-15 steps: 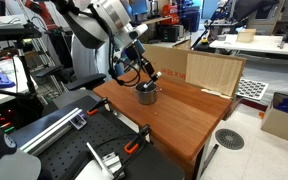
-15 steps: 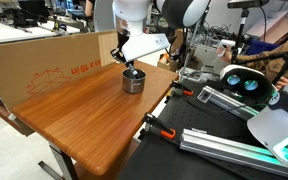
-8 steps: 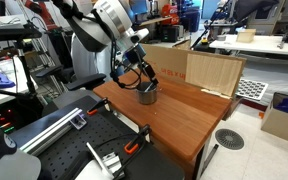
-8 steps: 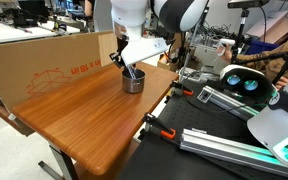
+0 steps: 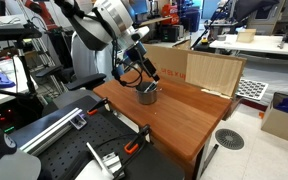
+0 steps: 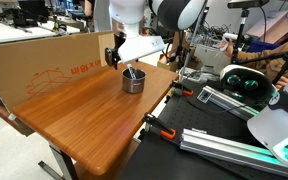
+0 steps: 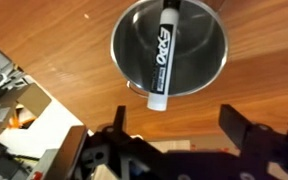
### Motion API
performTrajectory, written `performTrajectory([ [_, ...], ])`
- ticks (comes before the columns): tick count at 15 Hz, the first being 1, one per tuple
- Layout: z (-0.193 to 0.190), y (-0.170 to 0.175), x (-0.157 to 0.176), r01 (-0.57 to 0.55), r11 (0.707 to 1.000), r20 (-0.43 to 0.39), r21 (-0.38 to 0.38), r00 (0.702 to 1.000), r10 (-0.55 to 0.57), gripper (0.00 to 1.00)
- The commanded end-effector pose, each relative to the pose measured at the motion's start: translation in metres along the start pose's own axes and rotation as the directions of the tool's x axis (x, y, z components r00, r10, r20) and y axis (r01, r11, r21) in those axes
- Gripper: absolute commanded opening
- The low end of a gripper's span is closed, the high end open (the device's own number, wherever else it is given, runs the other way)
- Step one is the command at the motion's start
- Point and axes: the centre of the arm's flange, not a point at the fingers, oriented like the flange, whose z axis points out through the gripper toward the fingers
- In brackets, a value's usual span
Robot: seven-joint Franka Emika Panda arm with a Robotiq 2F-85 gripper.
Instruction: Put the black marker inside the silver pot
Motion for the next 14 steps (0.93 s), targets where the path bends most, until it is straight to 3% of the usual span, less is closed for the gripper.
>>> performTrajectory([
  [1,-0.014,-0.002,0.008,-0.021,0.999,-0.024,0.045,0.999,0.022,1.00],
  [4,-0.037,-0.003,0.022,-0.048,0.995,-0.039,0.086,0.998,0.051,1.00],
  [9,-0.092,-0.006,0.036,-0.130,0.967,0.068,0.217,0.991,0.118,1.00],
  [10,-0.100,-0.005,0.037,-0.129,0.960,0.144,0.249,0.985,0.095,1.00],
  [11,-0.105,-0.005,0.034,-0.117,0.956,0.175,0.268,0.982,0.072,1.00],
  [12,-0.084,-0.017,0.023,-0.125,0.967,0.099,0.220,0.989,0.106,1.00],
  [14,-0.086,-0.016,0.014,-0.114,0.963,0.139,0.243,0.987,0.082,1.00],
])
